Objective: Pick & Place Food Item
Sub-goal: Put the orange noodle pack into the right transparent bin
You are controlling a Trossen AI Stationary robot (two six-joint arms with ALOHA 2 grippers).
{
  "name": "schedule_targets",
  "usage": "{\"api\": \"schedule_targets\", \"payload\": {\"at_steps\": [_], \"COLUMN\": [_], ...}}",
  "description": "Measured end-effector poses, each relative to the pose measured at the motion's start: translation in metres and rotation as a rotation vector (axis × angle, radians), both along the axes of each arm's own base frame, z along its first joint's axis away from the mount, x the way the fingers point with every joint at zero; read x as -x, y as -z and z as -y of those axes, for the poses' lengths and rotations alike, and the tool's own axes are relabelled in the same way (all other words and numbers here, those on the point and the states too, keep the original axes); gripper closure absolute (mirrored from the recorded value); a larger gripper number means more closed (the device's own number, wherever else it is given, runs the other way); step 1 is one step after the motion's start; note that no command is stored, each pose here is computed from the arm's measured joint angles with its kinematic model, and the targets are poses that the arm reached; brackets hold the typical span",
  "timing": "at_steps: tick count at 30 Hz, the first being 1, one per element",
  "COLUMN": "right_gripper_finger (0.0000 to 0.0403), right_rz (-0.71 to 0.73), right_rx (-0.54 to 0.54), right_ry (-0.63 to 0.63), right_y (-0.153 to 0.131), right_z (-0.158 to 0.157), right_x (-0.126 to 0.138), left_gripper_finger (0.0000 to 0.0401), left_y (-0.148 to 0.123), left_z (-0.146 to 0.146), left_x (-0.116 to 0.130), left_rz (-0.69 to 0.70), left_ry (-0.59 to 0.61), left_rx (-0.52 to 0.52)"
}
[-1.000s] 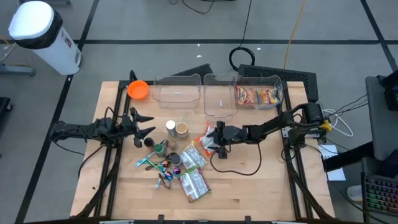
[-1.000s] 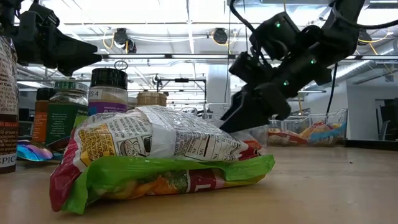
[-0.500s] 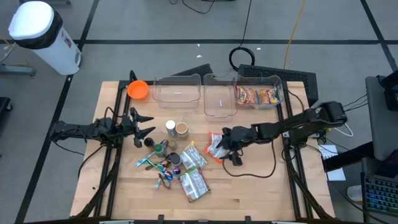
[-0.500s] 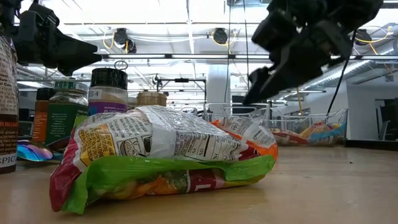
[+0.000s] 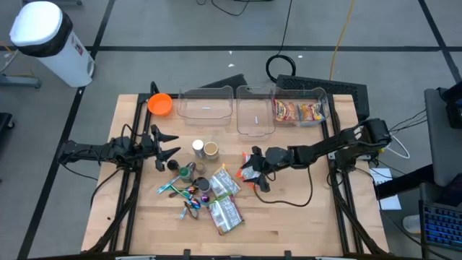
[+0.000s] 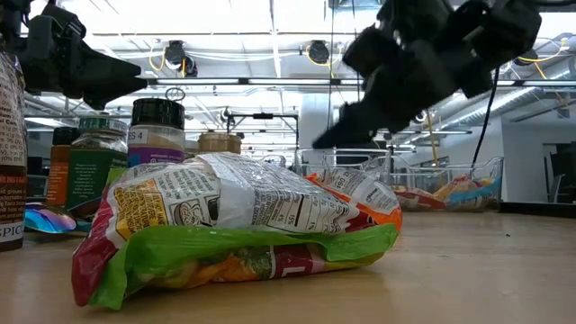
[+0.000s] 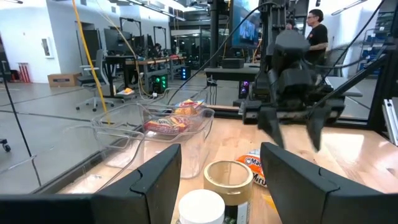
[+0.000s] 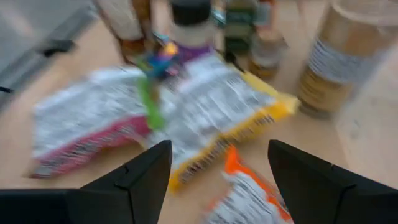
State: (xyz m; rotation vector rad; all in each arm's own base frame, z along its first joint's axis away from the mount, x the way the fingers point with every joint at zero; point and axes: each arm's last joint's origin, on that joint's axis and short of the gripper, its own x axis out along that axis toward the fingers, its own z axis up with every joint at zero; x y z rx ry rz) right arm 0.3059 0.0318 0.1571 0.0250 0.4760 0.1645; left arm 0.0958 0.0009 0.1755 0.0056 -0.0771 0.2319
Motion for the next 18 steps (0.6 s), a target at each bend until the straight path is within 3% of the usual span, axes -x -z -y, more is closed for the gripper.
{"api": "schedule_targets", "payload": {"at_steps": [8, 18], "right_gripper_finger": [0.0145, 0.0181], "right_rz": [-0.089, -0.094], "right_rx": [0.054, 0.066], "right_ry": [0.05, 0.062], "right_y": [0.025, 0.027], "right_z": [0.002, 0.002], "right_x": [-0.003, -0.003], "left_gripper_finger": [0.0173, 0.0173], "left_y": [0.0, 0.0], "left_z": [0.0, 0.0], "left_x": [0.0, 0.0], "left_rz": [0.0, 0.0], "left_ry": [0.0, 0.0], "left_rx": [0.0, 0.0]}}
